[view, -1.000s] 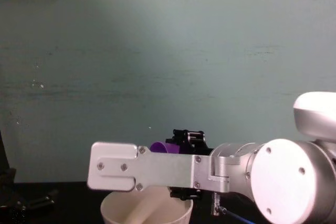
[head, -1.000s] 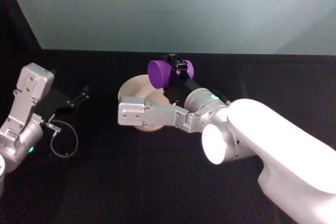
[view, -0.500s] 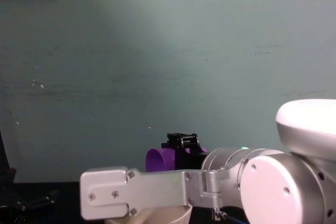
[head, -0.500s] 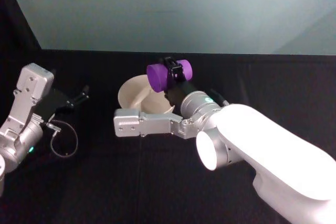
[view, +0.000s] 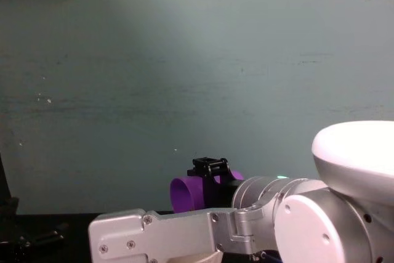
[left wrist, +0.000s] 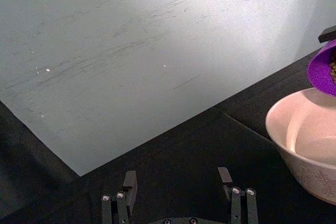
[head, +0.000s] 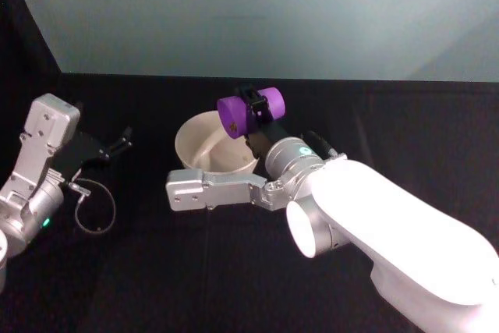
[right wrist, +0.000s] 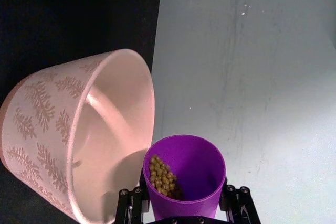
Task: Pick up the cup and pour the mung beans from the cup into the bowl.
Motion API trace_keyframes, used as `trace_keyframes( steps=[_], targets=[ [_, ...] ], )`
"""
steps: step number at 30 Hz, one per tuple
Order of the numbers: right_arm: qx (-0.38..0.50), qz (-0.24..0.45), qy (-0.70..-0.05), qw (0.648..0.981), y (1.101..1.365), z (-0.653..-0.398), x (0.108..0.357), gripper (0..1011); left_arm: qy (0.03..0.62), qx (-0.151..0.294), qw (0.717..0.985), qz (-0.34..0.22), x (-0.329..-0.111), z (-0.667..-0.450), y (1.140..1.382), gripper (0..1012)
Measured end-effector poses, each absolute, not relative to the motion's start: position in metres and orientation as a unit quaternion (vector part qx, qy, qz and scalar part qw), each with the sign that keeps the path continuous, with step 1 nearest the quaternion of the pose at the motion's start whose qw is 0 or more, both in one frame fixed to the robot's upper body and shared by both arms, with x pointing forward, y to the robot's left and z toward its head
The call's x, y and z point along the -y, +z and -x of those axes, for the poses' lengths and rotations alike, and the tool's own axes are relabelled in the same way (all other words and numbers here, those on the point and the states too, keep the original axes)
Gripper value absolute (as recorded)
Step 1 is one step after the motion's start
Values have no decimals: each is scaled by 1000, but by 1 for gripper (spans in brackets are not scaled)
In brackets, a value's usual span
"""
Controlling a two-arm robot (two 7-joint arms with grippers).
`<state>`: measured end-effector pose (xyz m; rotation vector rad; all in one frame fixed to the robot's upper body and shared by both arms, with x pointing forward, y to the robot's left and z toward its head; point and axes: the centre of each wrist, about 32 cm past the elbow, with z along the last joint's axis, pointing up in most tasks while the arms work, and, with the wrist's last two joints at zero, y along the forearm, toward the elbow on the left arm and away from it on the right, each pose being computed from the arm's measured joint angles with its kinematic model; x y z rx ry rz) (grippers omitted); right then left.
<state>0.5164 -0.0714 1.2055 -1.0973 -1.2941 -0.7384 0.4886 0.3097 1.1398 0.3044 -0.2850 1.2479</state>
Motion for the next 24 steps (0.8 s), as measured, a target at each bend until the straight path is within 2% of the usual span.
trace_keyframes(
  steps=[11,24],
  targets=[
    [571,483,-313,586,1204,-514,69,717,580,132,791,-141,-310,-489,1140,1000],
    [577,483,-308,582,1205,-513,68,717,580,132,791,-141,-310,-489,1140,1000]
  ],
)
